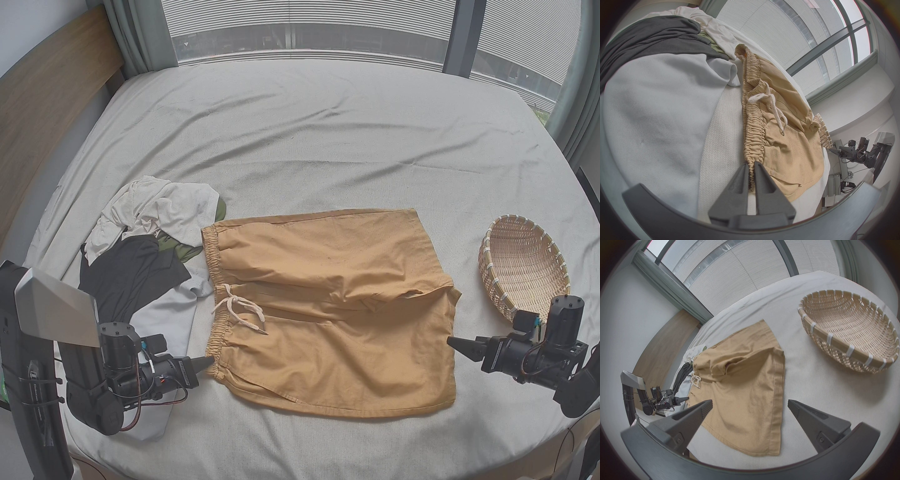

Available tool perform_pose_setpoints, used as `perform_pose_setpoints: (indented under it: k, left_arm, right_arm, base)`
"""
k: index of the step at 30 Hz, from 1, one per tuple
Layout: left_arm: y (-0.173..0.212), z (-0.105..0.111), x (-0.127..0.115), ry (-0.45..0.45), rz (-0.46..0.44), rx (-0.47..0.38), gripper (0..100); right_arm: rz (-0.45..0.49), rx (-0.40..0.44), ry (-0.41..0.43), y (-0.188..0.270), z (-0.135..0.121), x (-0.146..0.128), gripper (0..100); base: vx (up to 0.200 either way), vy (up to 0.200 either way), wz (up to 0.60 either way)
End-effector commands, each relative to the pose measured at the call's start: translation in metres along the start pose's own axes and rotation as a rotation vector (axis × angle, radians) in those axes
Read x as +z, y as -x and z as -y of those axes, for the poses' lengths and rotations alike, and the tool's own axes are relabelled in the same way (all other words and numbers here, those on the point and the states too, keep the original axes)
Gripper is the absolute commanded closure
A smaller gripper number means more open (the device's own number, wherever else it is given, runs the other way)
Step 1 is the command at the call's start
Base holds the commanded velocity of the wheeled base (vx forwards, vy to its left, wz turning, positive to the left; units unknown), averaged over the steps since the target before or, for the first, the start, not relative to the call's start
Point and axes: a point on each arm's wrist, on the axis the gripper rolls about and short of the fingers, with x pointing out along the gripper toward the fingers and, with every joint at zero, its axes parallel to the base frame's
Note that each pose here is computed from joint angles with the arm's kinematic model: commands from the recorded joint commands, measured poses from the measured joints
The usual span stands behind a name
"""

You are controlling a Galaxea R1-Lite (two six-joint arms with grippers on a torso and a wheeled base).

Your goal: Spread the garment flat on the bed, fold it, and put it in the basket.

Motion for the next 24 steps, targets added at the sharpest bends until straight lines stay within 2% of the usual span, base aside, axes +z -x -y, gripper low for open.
perform_pose_setpoints:
  k: [1, 2, 3, 8, 11, 20, 21, 24]
  left_arm:
    - [0.0, -0.001, 0.0, 0.002, 0.0, 0.002, 100]
    - [0.001, 0.0, -0.001, 0.003, -0.005, 0.001, 100]
    - [0.002, 0.0, -0.002, 0.003, -0.007, 0.002, 0]
    - [0.005, 0.002, -0.003, 0.009, -0.015, -0.001, 0]
    - [0.013, 0.005, -0.012, 0.025, -0.059, 0.008, 0]
    - [0.012, 0.005, -0.015, 0.027, -0.068, 0.012, 0]
    - [0.012, 0.005, -0.015, 0.028, -0.069, 0.011, 100]
    - [0.009, 0.004, -0.014, 0.024, -0.062, 0.012, 100]
  right_arm:
    - [-0.048, -0.011, -0.014, -0.004, 0.004, -0.009, 0]
    - [-0.041, -0.009, -0.012, -0.005, 0.003, -0.008, 0]
    - [-0.036, -0.008, -0.011, -0.004, 0.004, -0.008, 0]
    - [-0.021, -0.003, -0.006, -0.004, 0.003, -0.006, 0]
    - [-0.03, -0.005, -0.008, -0.006, 0.004, -0.008, 0]
    - [-0.032, -0.004, -0.009, -0.006, 0.004, -0.008, 0]
    - [-0.032, -0.004, -0.008, -0.006, 0.004, -0.008, 0]
    - [-0.034, -0.003, -0.008, -0.006, 0.003, -0.009, 0]
  base:
    - [0.0, 0.0, 0.0]
    - [0.0, 0.0, 0.0]
    - [0.0, 0.0, 0.0]
    - [0.0, 0.0, 0.0]
    - [0.0, 0.0, 0.0]
    - [0.0, 0.0, 0.0]
    - [0.0, 0.0, 0.0]
    - [0.0, 0.0, 0.0]
